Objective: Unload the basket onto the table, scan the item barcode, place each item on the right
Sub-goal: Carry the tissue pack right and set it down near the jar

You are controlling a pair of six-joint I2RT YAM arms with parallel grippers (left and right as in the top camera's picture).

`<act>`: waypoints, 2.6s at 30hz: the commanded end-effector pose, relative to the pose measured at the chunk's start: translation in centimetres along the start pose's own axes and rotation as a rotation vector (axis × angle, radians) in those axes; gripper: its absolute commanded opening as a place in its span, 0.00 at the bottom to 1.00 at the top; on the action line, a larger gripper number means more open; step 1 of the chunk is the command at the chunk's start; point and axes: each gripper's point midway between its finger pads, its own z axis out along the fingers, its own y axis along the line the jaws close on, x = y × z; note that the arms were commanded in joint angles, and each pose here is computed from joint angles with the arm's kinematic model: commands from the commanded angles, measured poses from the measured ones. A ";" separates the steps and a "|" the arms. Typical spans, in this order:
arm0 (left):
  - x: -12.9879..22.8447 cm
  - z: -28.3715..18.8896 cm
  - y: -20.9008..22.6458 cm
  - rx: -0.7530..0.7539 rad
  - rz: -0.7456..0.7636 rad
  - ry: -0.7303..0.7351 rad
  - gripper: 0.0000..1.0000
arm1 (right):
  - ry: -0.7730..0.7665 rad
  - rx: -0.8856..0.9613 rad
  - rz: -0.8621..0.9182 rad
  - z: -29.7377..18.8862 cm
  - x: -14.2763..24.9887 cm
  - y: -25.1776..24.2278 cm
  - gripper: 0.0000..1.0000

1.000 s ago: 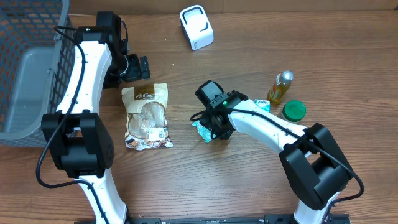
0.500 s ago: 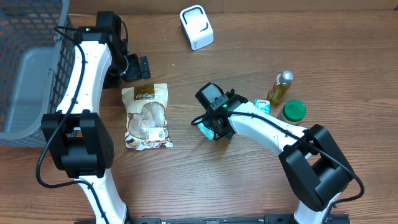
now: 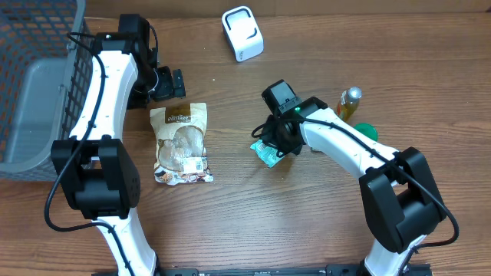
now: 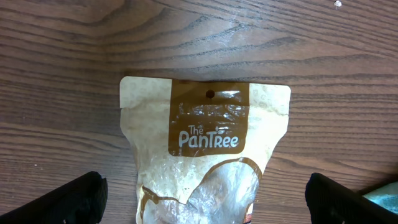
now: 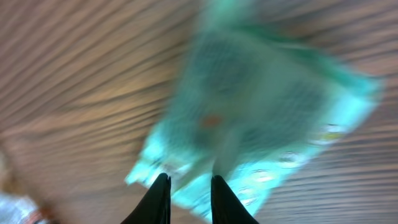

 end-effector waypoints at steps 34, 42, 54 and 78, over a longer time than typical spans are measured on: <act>-0.6 -1.5 -0.2 0.016 0.002 -0.041 1.00 | -0.151 -0.118 -0.199 3.2 0.5 7.1 0.04; -0.6 -1.5 -0.2 0.016 0.002 -0.041 0.99 | -0.140 -0.033 -0.192 4.2 0.6 5.2 0.04; -0.6 -1.5 -0.2 0.016 0.002 -0.041 1.00 | -0.127 0.231 -0.258 3.8 1.0 -0.6 0.04; -0.6 -1.5 -0.2 0.017 0.002 -0.041 1.00 | -0.240 0.065 -0.324 2.8 -3.3 3.3 0.17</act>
